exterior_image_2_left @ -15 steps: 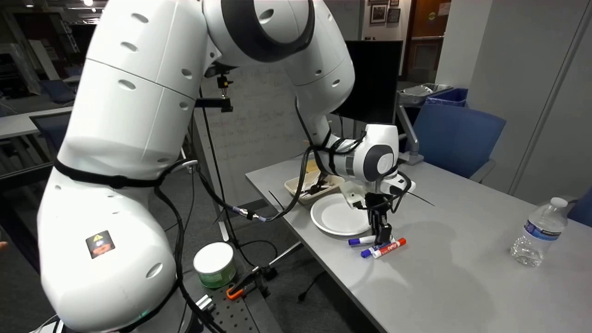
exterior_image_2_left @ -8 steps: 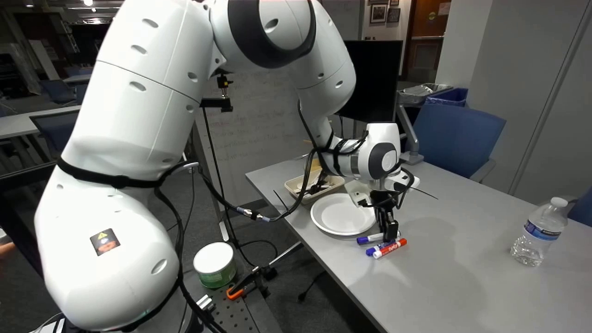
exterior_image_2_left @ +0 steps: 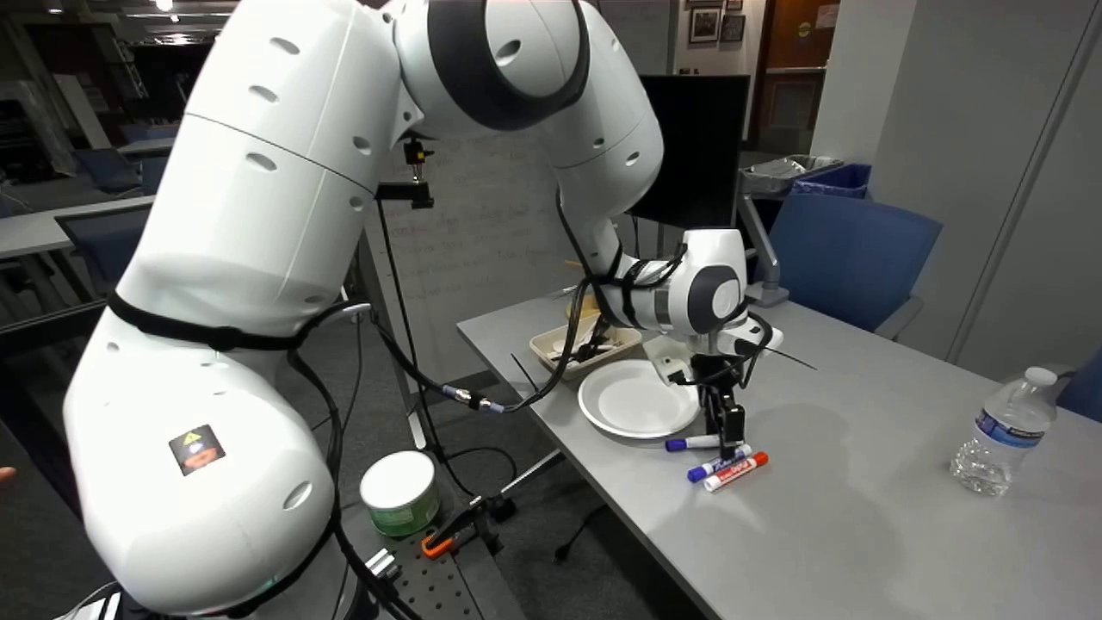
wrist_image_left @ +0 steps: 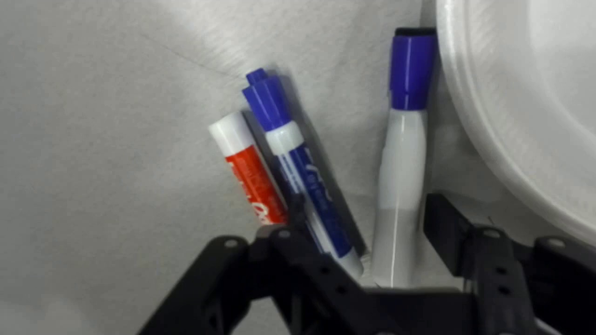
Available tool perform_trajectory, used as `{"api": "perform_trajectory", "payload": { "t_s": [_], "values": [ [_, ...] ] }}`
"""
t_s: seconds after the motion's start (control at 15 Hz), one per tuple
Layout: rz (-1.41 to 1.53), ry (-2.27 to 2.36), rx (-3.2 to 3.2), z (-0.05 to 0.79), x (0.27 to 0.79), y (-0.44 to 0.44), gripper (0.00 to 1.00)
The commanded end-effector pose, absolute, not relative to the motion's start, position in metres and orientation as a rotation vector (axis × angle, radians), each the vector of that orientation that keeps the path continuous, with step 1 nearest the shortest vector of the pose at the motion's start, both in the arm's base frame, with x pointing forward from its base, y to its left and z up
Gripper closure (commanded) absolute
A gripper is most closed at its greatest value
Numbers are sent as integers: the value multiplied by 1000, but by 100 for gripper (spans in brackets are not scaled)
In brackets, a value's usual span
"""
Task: Remove the markers from the white plate
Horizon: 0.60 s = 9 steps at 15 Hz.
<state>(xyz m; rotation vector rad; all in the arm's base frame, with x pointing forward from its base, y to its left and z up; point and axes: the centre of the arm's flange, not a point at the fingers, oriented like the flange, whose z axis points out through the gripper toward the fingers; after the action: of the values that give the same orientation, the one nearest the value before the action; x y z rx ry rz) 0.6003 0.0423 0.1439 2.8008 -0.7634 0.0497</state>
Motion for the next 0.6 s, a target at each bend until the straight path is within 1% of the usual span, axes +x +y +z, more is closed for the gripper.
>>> {"api": "perform_trajectory", "payload": {
  "t_s": [0.0,0.07,0.53],
  "values": [
    [59,-794,2776,139,606,47,1],
    [58,-799,2775,139,606,47,0],
    [25,-778,2769,138,606,46,0]
  ]
}}
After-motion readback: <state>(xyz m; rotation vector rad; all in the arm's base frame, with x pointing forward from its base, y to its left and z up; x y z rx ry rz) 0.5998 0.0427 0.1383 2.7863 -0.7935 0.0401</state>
